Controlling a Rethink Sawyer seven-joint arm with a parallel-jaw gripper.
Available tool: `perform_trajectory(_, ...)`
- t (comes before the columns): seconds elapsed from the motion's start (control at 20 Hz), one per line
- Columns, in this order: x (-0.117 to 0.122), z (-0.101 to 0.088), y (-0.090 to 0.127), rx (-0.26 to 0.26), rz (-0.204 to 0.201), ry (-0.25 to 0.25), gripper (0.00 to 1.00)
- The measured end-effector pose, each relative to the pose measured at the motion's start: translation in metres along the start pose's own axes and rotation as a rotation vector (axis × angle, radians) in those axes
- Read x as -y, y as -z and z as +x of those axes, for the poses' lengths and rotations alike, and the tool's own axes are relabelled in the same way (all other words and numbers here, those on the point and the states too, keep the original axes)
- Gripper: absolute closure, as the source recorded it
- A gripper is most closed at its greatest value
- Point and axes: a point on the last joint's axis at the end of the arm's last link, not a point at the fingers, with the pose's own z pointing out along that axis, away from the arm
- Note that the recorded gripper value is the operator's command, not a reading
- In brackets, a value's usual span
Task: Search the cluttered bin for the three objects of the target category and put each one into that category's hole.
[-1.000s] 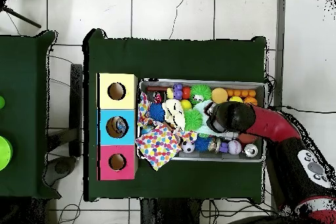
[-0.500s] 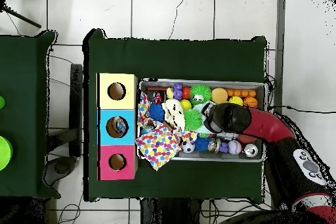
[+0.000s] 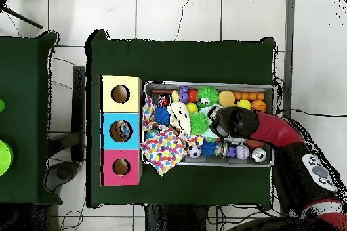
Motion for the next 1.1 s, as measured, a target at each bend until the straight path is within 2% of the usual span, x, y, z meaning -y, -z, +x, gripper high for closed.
perform_trajectory(0.1, -0.001, 0.0, 0.003, 0.004, 0.0, 0.002, 1.0)
perform_trajectory(0.3, -0.009, 0.005, 0.023, -0.002, 0.008, 0.015, 1.0)
perform_trajectory(0.45, -0.022, 0.017, 0.045, -0.028, 0.018, 0.025, 1.0)
perform_trajectory(0.5, -0.036, 0.028, 0.062, -0.051, 0.021, 0.029, 1.0)
perform_trajectory(0.55, -0.04, 0.031, 0.068, -0.058, 0.021, 0.03, 1.0)
perform_trajectory(0.85, -0.086, 0.07, 0.102, -0.099, -0.02, 0.02, 1.0)
perform_trajectory(1.0, -0.1, 0.085, 0.105, -0.103, -0.044, 0.013, 1.0)
perform_trajectory(1.05, -0.11, 0.098, 0.102, -0.093, -0.071, 0.002, 1.0)
perform_trajectory(1.1, -0.114, 0.103, 0.099, -0.084, -0.083, -0.005, 1.0)
